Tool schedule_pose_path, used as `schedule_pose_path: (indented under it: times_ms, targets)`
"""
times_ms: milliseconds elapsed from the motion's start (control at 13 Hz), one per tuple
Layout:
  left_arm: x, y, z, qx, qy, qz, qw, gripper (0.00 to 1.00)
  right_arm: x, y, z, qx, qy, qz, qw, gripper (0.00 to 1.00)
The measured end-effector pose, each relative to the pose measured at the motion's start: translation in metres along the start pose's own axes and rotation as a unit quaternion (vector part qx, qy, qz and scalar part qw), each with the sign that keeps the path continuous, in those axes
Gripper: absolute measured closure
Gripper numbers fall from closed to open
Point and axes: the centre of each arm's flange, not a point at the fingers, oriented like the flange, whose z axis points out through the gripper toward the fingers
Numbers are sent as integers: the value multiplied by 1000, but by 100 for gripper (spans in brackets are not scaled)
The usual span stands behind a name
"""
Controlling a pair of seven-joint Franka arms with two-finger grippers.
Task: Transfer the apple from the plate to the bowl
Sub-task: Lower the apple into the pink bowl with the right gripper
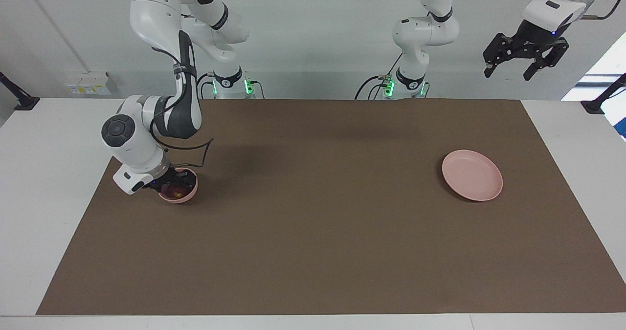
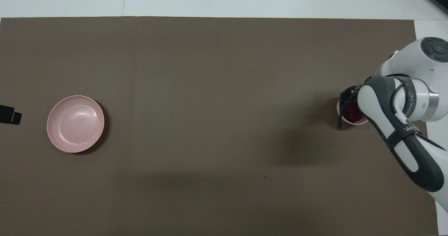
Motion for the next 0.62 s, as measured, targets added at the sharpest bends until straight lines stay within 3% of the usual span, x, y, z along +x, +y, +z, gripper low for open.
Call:
schedule_pose_path:
  times_ms: [308, 615]
  targets:
    - [0, 0, 0, 0, 0, 0, 1000, 0, -10, -3, -63, -3, 48, 19, 999, 0]
    - [0, 0, 0, 0, 0, 0, 1000, 0, -34, -41, -122, -10, 58, 49, 997, 0]
